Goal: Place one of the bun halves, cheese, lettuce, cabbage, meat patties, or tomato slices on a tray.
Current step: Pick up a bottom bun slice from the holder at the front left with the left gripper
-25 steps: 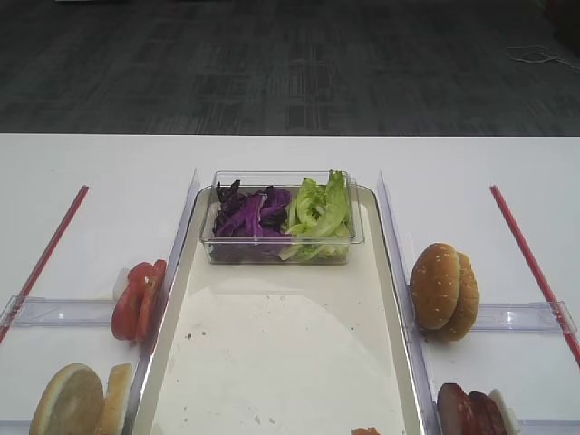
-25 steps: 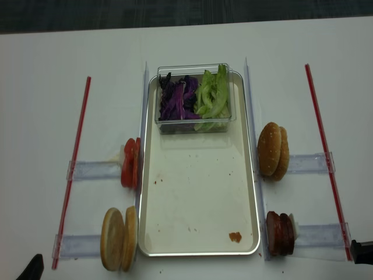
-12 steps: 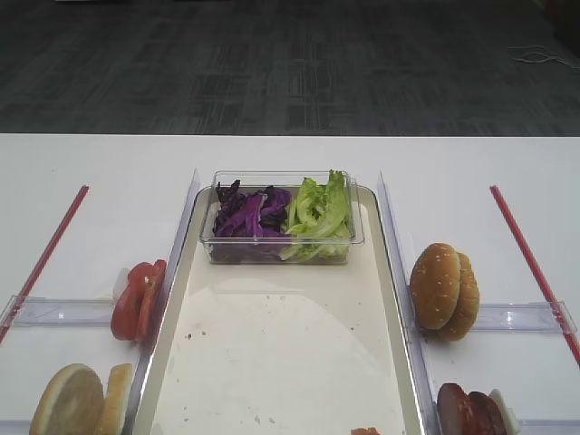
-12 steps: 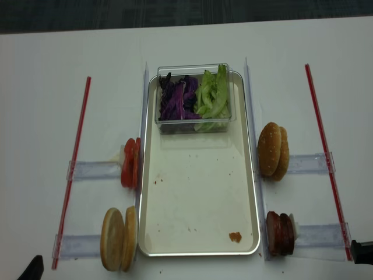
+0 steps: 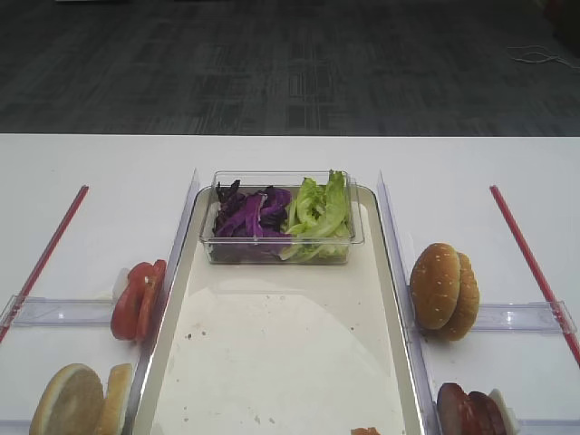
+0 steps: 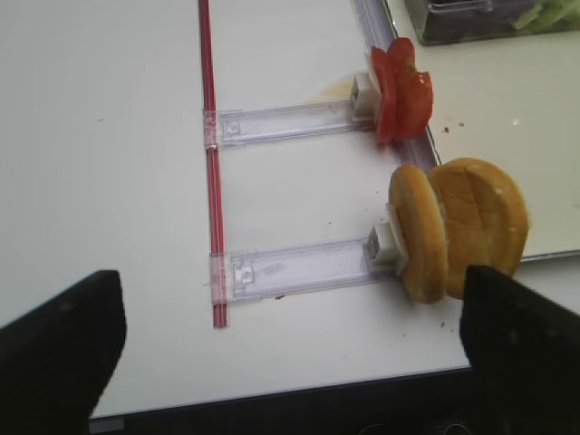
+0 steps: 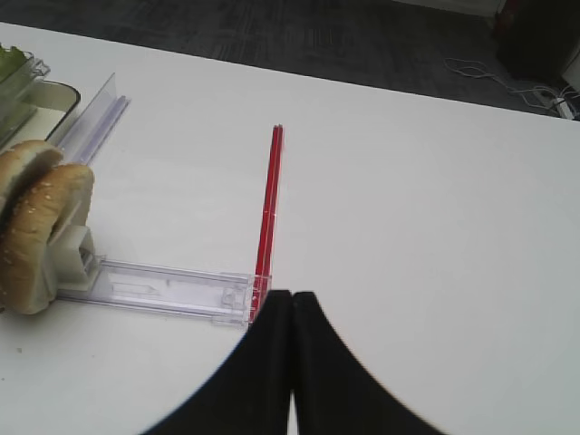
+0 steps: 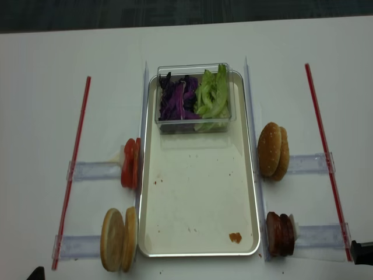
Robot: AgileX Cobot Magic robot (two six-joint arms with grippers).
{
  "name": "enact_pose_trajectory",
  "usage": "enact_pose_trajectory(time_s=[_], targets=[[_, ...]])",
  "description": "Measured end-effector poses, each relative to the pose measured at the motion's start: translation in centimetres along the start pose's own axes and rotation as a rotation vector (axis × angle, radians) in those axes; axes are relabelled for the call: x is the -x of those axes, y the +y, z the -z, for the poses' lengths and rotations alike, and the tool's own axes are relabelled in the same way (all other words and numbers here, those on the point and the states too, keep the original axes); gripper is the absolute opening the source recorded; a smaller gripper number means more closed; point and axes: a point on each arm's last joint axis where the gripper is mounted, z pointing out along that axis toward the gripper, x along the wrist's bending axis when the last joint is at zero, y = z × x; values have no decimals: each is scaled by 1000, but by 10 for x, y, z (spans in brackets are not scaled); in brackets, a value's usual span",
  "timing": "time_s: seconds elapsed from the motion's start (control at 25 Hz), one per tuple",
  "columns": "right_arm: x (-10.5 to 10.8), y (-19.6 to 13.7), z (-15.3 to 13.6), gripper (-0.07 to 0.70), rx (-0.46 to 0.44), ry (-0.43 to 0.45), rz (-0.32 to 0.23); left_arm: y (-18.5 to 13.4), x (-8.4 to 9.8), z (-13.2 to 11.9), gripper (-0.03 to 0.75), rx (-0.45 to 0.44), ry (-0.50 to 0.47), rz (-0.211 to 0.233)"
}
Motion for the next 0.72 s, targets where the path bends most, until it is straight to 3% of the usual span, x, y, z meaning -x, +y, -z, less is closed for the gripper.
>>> enact_pose_trajectory(time_s=[0.36, 0.72], targets=[[0, 0, 0, 133, 0, 0, -6, 22, 3, 7, 697, -24, -29, 60], [0, 0, 0, 133, 0, 0, -7, 52, 11, -10, 697, -178, -111, 120]])
